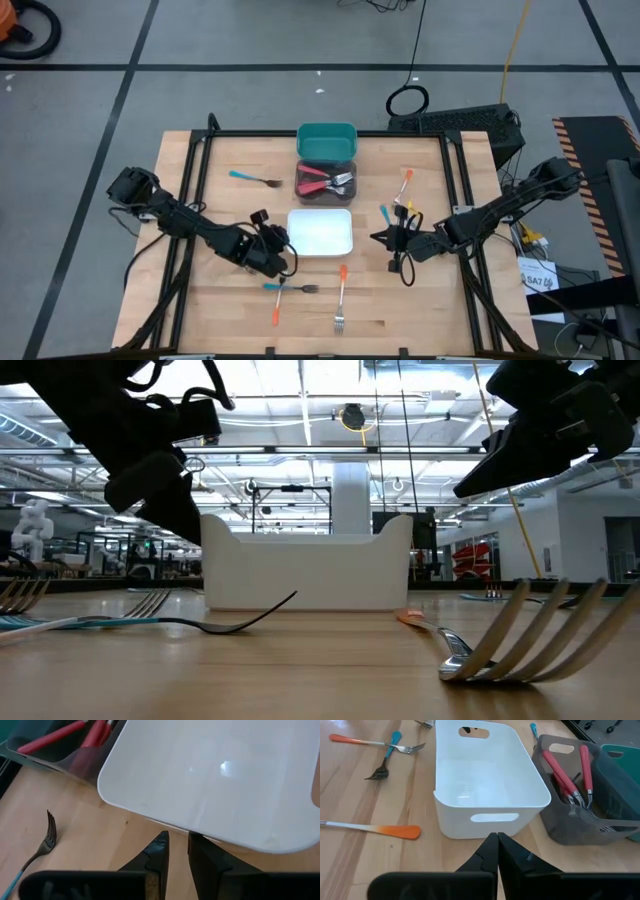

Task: Sort silverware by color (type)
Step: Adjust the bins, then put the orange fork into the white bin

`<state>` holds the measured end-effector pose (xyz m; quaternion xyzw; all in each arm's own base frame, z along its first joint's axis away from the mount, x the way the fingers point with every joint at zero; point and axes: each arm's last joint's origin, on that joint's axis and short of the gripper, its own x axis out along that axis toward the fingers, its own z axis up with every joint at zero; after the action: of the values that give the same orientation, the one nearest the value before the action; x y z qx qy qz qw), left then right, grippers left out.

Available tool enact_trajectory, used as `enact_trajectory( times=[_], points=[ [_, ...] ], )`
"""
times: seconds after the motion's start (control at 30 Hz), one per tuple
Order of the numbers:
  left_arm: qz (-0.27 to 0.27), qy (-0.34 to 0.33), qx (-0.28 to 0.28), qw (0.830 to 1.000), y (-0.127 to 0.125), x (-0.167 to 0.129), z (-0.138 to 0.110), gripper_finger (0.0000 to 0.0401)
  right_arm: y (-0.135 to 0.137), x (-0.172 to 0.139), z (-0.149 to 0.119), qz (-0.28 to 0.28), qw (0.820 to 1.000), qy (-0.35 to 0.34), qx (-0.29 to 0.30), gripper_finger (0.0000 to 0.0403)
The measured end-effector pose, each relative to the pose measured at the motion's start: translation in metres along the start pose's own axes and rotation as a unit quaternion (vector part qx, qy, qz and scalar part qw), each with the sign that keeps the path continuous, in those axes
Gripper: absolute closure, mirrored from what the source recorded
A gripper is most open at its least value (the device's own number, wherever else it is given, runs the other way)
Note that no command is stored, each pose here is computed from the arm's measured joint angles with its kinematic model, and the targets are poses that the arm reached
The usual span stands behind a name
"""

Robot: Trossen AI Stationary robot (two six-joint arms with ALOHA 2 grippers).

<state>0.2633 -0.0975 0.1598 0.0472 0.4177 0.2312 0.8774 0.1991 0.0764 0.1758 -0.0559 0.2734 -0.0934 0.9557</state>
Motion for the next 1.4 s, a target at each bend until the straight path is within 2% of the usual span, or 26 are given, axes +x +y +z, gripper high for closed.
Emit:
enact_trajectory(
  times=[0.17,0.3,0.5,0.67,0.87,1.0,1.3,1.4],
  points=[
    [-0.01,-0.007,-0.007,1.0,-0.002,-0.002,0.004,0.0329,0.0,0.0,0.0,0.0,1.0,0.0,0.0,0.0402],
    [-0.021,0.016,0.002,1.0,-0.003,-0.005,0.005,0.0329,0.0,0.0,0.0,0.004,1.0,0.003,0.007,0.0396],
    [-0.01,0.063,0.002,0.998,-0.005,-0.027,0.014,0.0329,0.008,-0.003,-0.002,0.063,0.997,0.014,0.045,0.039],
    [-0.026,0.039,0.013,0.999,-0.019,-0.053,0.023,0.0329,0.027,-0.012,0.0,0.112,0.991,-0.014,0.071,0.039],
    [-0.048,0.0,0.033,0.998,-0.036,-0.077,0.022,0.0329,0.058,-0.012,-0.003,0.17,0.98,-0.049,0.096,0.039],
    [-0.07,-0.019,0.025,0.997,-0.043,-0.089,0.028,0.0329,0.084,-0.004,0.003,0.184,0.978,-0.042,0.083,0.039],
    [-0.125,-0.072,-0.03,0.989,-0.052,-0.116,0.06,0.0329,0.166,0.016,0.032,0.193,0.981,0.01,-0.031,0.0372],
    [-0.134,-0.086,-0.021,0.987,-0.054,-0.118,0.063,0.0329,0.194,0.019,0.037,0.201,0.978,0.016,-0.059,0.0352]
  ],
)
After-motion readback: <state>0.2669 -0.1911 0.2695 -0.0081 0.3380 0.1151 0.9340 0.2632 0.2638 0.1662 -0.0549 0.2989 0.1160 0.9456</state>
